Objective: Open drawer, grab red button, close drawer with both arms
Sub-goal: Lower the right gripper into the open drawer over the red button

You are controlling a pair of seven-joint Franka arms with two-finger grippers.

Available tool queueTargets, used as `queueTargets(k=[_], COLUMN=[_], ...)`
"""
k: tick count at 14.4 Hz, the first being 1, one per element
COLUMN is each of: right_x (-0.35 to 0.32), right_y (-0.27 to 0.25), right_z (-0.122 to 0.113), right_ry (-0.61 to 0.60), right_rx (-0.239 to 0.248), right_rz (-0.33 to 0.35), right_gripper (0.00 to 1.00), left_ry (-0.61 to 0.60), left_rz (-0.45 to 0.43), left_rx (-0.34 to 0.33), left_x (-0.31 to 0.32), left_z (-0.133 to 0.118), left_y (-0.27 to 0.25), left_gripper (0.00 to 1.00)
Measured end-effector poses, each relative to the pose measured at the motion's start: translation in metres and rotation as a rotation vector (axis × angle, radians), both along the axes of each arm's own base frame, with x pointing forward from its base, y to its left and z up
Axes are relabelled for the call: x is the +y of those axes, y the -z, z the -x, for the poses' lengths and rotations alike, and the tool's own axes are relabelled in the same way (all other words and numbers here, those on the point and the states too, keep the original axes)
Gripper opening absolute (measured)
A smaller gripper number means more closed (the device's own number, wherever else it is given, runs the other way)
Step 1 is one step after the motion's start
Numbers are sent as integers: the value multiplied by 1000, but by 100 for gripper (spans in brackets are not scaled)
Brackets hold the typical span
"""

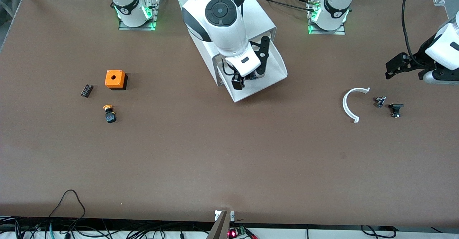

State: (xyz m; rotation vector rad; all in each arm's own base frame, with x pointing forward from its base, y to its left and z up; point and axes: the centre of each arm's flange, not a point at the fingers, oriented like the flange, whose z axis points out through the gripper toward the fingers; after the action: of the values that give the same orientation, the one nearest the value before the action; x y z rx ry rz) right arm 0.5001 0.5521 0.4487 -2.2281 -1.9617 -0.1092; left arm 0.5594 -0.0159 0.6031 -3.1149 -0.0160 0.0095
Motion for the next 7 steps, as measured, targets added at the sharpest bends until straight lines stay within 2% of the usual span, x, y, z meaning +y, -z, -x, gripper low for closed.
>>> queueTargets(k=[2,7], right_x=[7,35], right_y=[18,69], right_z=[4,24], right_ry=[-57,-109], right_rx=[11,41], right_rz=[14,38], right_gripper=[100,100], left_ry=[-15,-28], left_rz=[-1,-2], left_rx=[29,34], left_x=[1,4], left_z=[3,4], left_y=[2,-1], left_gripper=[100,100])
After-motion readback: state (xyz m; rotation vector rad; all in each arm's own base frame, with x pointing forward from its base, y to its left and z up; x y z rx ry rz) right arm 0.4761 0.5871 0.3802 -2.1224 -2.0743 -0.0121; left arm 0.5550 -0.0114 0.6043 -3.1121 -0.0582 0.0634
